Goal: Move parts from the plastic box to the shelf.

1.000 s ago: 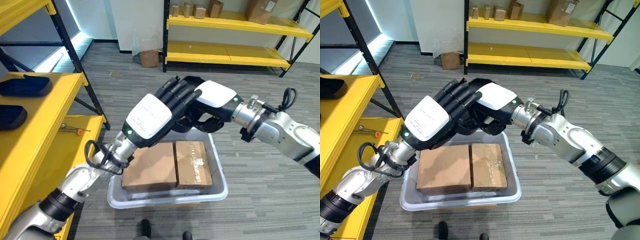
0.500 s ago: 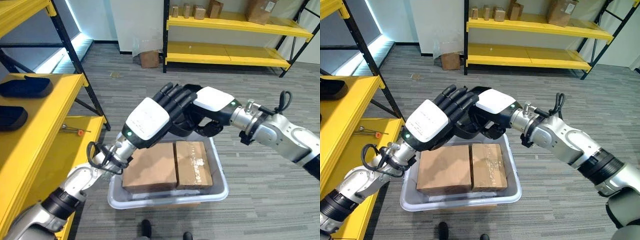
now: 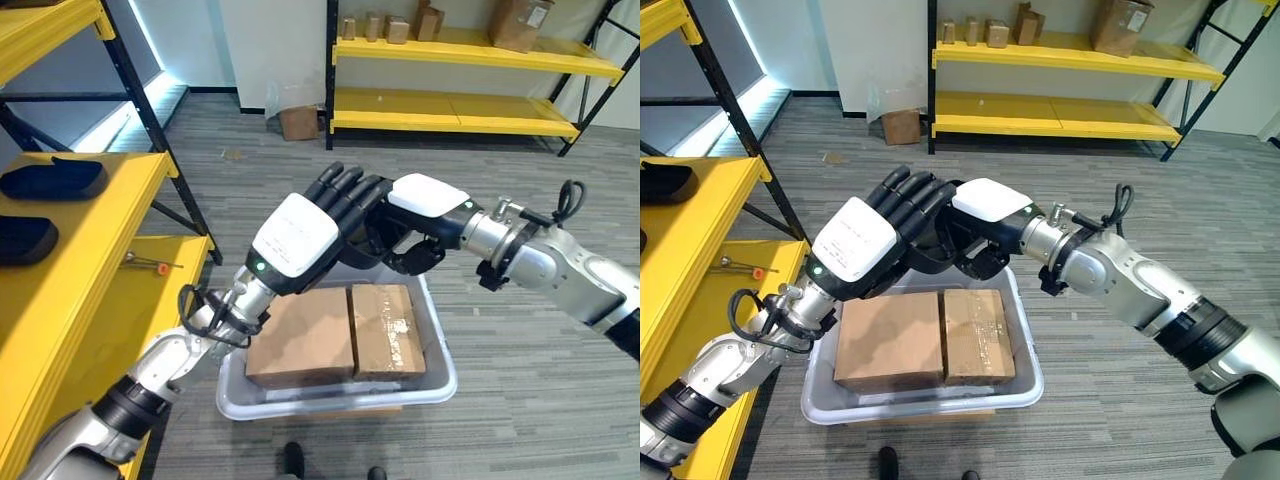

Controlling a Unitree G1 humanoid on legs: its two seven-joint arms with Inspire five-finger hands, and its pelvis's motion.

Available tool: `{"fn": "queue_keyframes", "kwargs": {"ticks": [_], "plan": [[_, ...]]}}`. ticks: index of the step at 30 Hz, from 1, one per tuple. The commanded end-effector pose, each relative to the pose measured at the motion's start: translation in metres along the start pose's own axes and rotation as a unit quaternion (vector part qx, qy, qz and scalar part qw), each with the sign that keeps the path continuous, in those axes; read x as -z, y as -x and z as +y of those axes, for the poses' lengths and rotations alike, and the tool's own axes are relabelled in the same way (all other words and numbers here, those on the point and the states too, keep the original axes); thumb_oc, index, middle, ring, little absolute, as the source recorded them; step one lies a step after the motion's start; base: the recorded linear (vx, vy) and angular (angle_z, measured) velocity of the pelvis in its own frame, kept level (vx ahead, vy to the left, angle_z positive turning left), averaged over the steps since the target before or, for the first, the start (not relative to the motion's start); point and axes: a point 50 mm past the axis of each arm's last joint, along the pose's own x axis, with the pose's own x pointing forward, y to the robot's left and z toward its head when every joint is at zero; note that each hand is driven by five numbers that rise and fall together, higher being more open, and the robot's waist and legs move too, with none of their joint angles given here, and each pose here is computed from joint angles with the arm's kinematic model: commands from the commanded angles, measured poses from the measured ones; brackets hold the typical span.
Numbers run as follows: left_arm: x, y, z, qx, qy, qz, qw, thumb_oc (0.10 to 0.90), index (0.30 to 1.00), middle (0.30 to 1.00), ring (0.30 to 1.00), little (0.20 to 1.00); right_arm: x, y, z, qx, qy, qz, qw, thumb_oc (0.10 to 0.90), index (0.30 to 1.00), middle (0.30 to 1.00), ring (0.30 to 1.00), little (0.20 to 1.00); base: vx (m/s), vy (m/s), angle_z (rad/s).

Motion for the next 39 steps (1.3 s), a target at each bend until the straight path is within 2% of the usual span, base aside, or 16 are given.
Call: {"fn": "queue_keyframes", "kwargs": {"ticks": [1,9,17,30,31,32,33,39], "plan": [[0.014,0.030,-0.038,0.114,0.000,0.054,0.992,0.400,0.300,0.300,0.300,0.300,-0.042,-0.008,-0.086,0.221,-0.026,-0.126,0.967,0.400,0.300,0.300,0.300,0.300,0.00,0.000,0.00],[-0.002,0.002,-0.024,0.059,0.024,0.013,0.998,0.400,0.300,0.300,0.300,0.300,-0.047,-0.017,-0.087,0.232,-0.049,-0.138,0.962,0.400,0.300,0.300,0.300,0.300,0.00,0.000,0.00],[-0.009,-0.010,-0.015,0.026,0.033,-0.004,0.999,0.400,0.300,0.300,0.300,0.300,-0.047,-0.020,-0.086,0.236,-0.066,-0.138,0.960,0.400,0.300,0.300,0.300,0.300,-0.02,0.002,-0.03],[0.012,0.007,-0.008,0.046,-0.010,0.020,0.999,0.400,0.300,0.300,0.300,0.300,-0.029,-0.005,-0.081,0.263,-0.141,-0.111,0.948,0.400,0.300,0.300,0.300,0.300,0.00,0.001,0.00],[0.017,0.011,-0.005,0.050,-0.020,0.027,0.998,0.400,0.300,0.300,0.300,0.300,-0.025,-0.001,-0.080,0.268,-0.148,-0.105,0.946,0.473,0.402,0.402,0.402,0.402,0.00,0.000,0.00],[0.020,0.013,-0.004,0.050,-0.025,0.031,0.998,0.400,0.300,0.300,0.300,0.300,-0.023,0.002,-0.080,0.274,-0.151,-0.101,0.944,0.580,0.553,0.553,0.553,0.553,0.00,0.000,0.00],[0.019,0.013,-0.004,0.051,-0.025,0.031,0.998,0.400,0.300,0.300,0.300,0.300,-0.023,0.002,-0.080,0.274,-0.152,-0.101,0.944,0.900,1.000,1.000,1.000,1.000,0.00,0.000,0.00],[0.033,0.027,0.005,0.052,-0.043,0.061,0.996,0.400,0.300,0.300,0.300,0.300,-0.011,0.020,-0.074,0.294,-0.163,-0.075,0.939,0.900,1.000,1.000,1.000,1.000,0.01,0.002,-0.02]]}}
